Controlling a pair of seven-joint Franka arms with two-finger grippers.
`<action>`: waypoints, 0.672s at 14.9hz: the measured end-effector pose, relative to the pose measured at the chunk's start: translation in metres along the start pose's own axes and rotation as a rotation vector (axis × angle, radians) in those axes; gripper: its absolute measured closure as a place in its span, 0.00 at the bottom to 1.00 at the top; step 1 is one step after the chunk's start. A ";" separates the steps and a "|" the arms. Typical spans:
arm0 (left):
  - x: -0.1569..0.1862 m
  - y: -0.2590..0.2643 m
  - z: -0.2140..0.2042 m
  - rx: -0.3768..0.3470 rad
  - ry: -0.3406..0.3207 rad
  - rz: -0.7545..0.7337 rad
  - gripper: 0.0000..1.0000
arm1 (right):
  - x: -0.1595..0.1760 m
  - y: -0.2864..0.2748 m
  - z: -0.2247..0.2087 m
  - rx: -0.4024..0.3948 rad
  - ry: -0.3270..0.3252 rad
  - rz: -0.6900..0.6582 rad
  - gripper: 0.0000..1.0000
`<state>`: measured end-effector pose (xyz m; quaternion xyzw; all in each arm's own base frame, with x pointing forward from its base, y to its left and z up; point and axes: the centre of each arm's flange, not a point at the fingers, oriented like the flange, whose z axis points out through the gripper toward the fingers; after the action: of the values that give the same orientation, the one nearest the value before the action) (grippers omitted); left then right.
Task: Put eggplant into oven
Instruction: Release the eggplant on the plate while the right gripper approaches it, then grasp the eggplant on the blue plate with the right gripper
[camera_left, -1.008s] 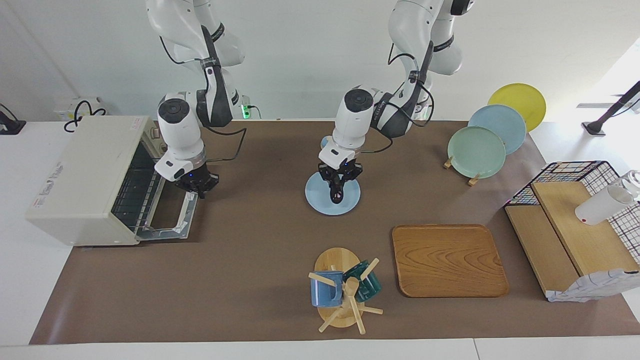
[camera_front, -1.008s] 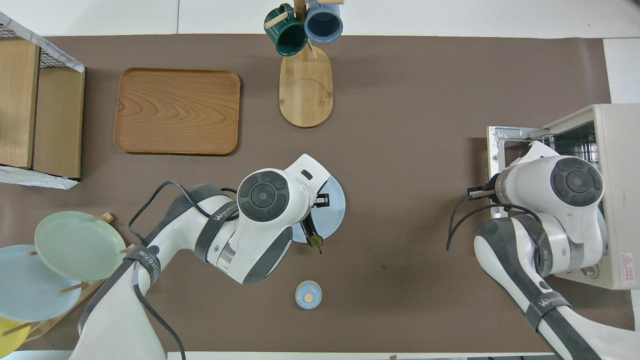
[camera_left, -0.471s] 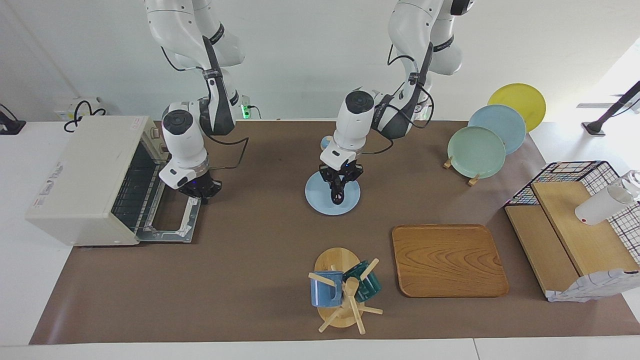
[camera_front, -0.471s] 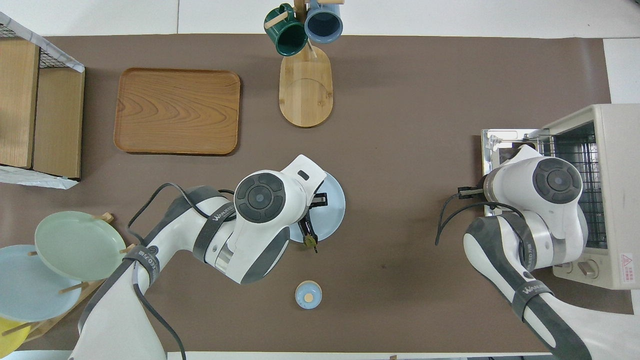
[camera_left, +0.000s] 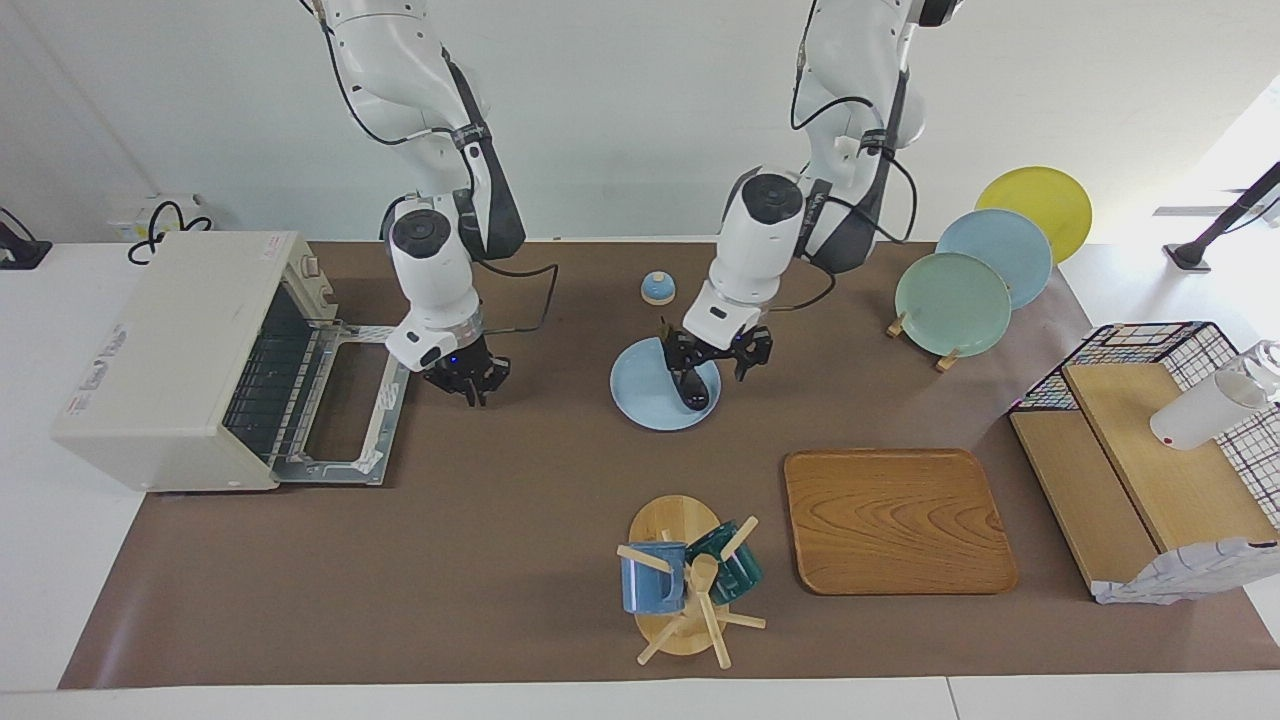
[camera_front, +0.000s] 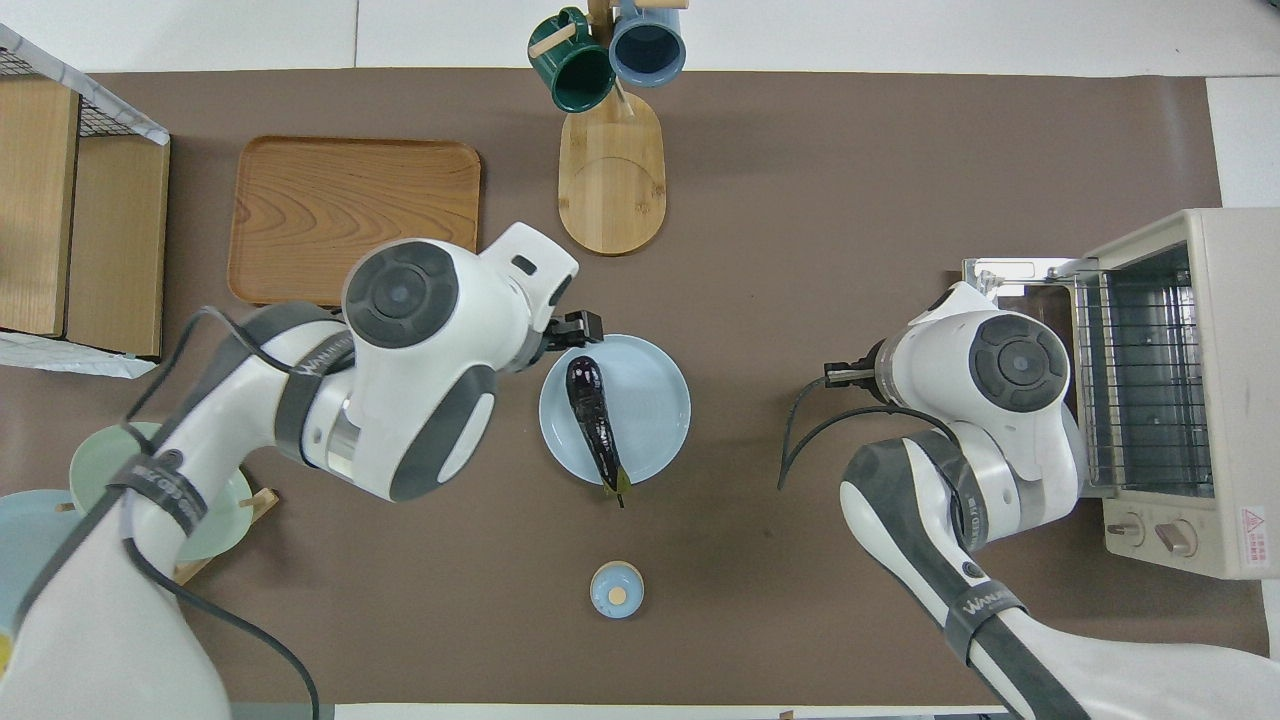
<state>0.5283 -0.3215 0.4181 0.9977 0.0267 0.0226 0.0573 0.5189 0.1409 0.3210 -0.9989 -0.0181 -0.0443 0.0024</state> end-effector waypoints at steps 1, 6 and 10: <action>0.019 -0.019 -0.024 0.005 -0.003 0.002 0.00 | 0.004 -0.012 -0.010 -0.001 -0.009 -0.014 0.76; 0.078 -0.124 -0.101 0.014 0.005 0.004 0.00 | 0.008 -0.130 -0.079 0.011 -0.018 -0.050 0.31; 0.074 -0.163 -0.139 0.019 -0.001 0.061 0.00 | -0.019 -0.269 -0.088 0.029 -0.013 0.007 0.00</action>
<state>0.5874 -0.1398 0.5408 0.9986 -0.0038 0.0238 0.0469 0.4824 0.4087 0.4076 -0.9990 -0.0153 -0.0373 0.0169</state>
